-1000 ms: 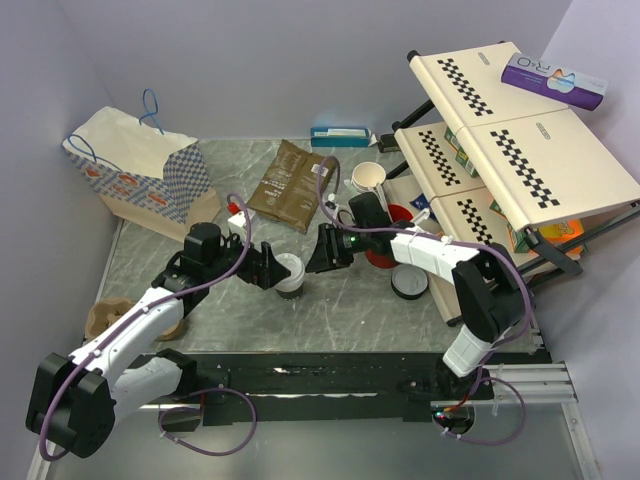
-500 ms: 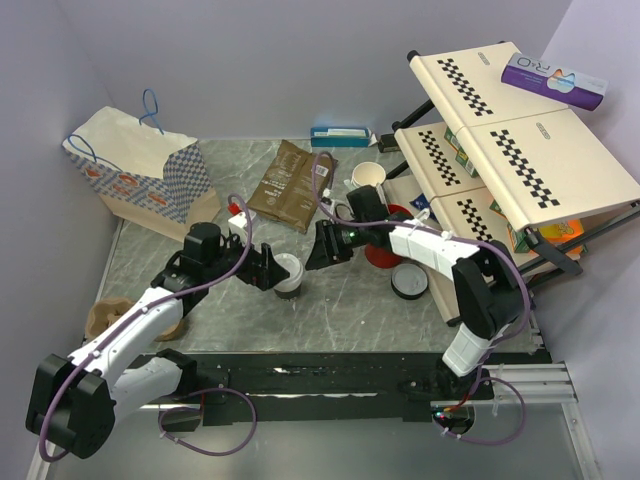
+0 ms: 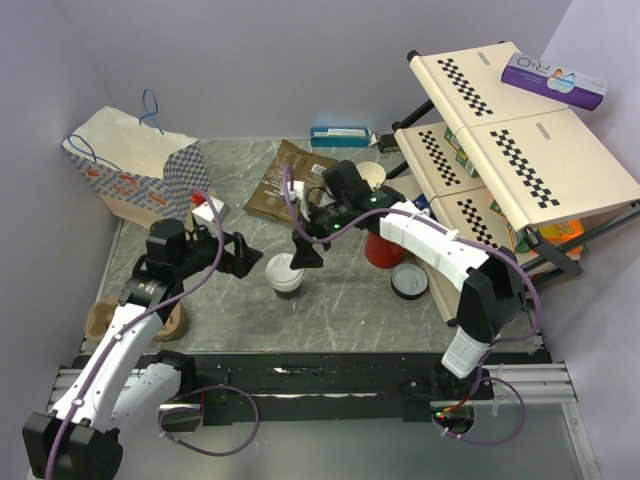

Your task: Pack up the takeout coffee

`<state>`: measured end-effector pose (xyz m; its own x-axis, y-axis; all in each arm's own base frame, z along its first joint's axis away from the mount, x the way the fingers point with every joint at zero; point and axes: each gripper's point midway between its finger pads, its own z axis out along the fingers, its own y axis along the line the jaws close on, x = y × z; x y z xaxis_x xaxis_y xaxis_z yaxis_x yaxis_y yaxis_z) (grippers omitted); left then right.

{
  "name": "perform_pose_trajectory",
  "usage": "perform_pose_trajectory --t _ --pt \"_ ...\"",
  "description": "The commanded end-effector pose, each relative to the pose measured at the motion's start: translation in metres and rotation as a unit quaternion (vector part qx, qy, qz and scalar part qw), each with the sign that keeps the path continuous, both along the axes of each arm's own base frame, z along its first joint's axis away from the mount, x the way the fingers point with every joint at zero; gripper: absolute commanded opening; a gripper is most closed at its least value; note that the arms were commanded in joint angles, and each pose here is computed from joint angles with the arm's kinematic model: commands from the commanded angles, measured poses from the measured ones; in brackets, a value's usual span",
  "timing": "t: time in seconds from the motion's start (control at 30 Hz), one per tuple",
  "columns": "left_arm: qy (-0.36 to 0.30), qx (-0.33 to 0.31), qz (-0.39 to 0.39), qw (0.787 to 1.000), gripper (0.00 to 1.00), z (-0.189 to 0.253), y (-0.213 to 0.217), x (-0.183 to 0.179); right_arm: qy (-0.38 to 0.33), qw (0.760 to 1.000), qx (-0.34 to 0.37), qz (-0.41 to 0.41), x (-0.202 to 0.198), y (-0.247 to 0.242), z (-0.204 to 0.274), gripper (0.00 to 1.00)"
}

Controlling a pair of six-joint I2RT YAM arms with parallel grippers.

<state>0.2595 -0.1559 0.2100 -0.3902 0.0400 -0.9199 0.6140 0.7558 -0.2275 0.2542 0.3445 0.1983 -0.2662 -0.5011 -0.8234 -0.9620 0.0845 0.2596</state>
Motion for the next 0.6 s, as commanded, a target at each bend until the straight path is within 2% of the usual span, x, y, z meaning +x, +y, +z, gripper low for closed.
perform_pose_trajectory --t 0.0,0.23,0.57 --pt "-0.012 -0.011 0.060 0.998 0.99 0.024 0.026 0.009 -0.118 0.989 -0.018 0.086 0.010 0.017 0.001 1.00" --pt "0.051 -0.058 0.099 0.992 0.99 0.012 0.040 0.013 -0.122 0.982 -0.039 0.141 0.008 0.031 -0.012 1.00" --pt "0.048 -0.077 0.105 0.990 0.99 0.011 0.044 0.015 -0.093 0.982 -0.058 0.156 0.003 0.034 -0.025 1.00"
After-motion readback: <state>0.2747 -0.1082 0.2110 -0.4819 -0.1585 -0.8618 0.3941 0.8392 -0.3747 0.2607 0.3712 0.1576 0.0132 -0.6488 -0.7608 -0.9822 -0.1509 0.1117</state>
